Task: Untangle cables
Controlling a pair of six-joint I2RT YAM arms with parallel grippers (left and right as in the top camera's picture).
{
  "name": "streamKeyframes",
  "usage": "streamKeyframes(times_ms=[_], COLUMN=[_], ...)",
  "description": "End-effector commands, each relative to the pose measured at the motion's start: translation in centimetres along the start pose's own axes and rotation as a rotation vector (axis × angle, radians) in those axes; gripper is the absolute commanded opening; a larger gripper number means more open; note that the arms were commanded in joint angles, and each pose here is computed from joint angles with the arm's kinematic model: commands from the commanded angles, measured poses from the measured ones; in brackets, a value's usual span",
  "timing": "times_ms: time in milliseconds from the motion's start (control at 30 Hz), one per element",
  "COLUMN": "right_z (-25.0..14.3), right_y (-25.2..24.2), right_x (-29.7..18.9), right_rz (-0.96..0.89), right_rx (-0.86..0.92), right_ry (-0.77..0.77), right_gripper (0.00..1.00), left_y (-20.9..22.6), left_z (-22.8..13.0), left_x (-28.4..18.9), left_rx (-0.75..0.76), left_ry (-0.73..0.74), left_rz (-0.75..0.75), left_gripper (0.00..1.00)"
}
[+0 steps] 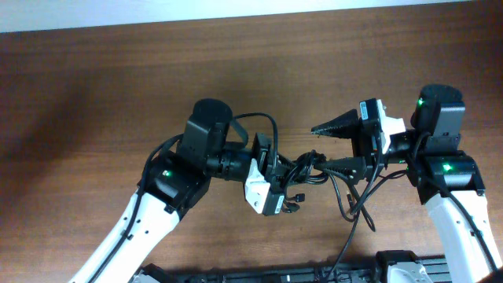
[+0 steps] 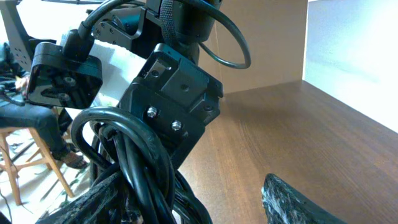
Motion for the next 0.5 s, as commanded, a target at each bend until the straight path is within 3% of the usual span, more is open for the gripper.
streamKeyframes(times_ms=[0,167,267,467], right_z=[0.25,0.21,0.09,-0.1], right_y=[0.22,0.19,0.22,0.26], right_x=[0.11,0.11,0.11,0.11], right_rz=[0.019,0.015,0.016,0.016], right_rx=[-0.003,-0.002,0.014,0.04], right_ry=[-0.001,0.0,0.0,0.001], right_gripper=[0.68,0.7,0.8,0.89], left_y=[0.25,0.41,0.42,0.53], left_z=[0.76,0.97,0.93,0.16], left_x=[0.14,0.13,0.13,0.13], left_rx=[0.031,0.047,0.047,0.047], left_ry=[-0.048,-0.075,-0.069,0.037], left_rz=[0.0,0.005,0.006,0.019], left_gripper=[0.0,0.0,0.0,0.0])
Point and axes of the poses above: each gripper's point midway between its finger pads, its own x axis out along the fingers, its own y axis along the line the jaws close on, z = x × y, the point moved 10 cm from there along -x, back along the fingers, and after that the axes turned 13 degrees about x, right-handed, at the moved point
